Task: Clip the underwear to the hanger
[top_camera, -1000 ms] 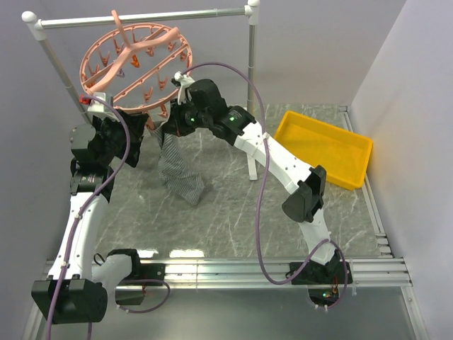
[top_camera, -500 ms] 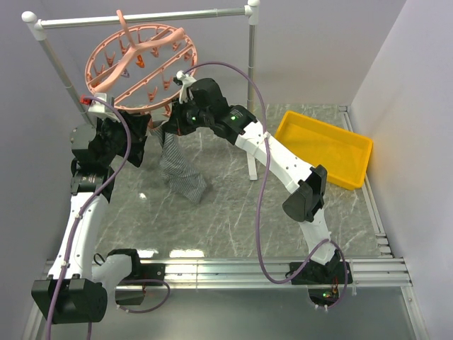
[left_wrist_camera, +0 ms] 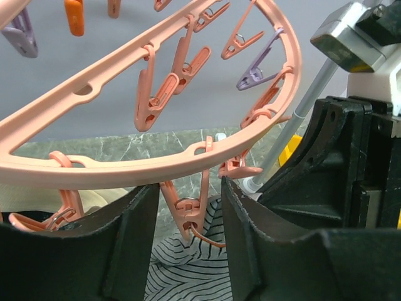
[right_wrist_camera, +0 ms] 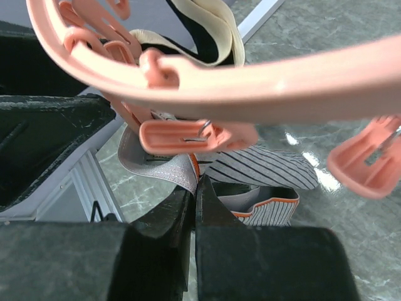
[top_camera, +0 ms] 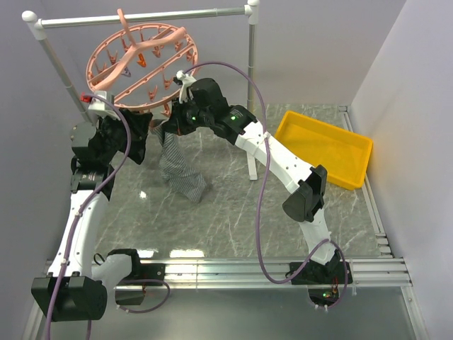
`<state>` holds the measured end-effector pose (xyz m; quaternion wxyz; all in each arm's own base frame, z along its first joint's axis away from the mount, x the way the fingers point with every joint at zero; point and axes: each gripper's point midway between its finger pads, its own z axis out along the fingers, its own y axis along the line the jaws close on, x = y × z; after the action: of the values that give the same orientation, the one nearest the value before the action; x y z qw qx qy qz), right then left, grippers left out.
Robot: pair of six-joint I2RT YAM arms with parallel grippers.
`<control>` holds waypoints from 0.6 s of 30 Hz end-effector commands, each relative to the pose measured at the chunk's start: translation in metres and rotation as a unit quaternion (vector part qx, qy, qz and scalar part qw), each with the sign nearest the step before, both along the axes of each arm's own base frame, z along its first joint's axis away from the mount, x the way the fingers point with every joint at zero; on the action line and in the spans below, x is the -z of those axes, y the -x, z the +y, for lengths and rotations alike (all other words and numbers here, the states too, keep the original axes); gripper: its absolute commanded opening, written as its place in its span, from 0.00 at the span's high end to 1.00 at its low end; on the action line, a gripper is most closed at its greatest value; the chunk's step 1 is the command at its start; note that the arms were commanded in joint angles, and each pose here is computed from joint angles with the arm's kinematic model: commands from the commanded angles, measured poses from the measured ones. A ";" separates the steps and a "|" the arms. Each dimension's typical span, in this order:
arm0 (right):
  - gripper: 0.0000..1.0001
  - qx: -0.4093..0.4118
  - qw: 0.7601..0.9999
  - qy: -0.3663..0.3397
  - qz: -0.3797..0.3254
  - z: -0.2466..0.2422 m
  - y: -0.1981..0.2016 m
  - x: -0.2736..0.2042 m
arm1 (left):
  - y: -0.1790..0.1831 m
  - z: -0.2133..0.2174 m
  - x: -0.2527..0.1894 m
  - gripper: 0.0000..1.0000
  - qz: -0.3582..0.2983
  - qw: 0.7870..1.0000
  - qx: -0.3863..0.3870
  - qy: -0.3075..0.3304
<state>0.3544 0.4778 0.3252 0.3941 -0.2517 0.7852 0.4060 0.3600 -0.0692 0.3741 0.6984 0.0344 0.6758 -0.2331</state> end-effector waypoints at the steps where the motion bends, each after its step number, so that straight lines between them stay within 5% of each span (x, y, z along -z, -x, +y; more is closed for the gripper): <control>1: 1.00 -0.002 0.998 -0.052 -0.046 -0.011 0.008 -0.058 | 0.004 -0.002 -0.051 0.50 -0.070 0.998 0.005 -0.002; 10: 1.00 -0.018 0.997 -0.054 -0.053 -0.006 0.011 -0.057 | 0.023 -0.015 -0.083 0.30 -0.093 0.995 0.044 0.010; 18: 1.00 -0.020 0.996 -0.065 -0.058 -0.001 0.009 -0.050 | 0.040 -0.018 -0.068 0.16 -0.066 0.996 0.051 0.018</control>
<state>0.3521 0.4835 0.3221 0.3954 -0.2621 0.7733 0.4207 0.3385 -0.0832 0.4138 0.7031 0.0524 0.6544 -0.2732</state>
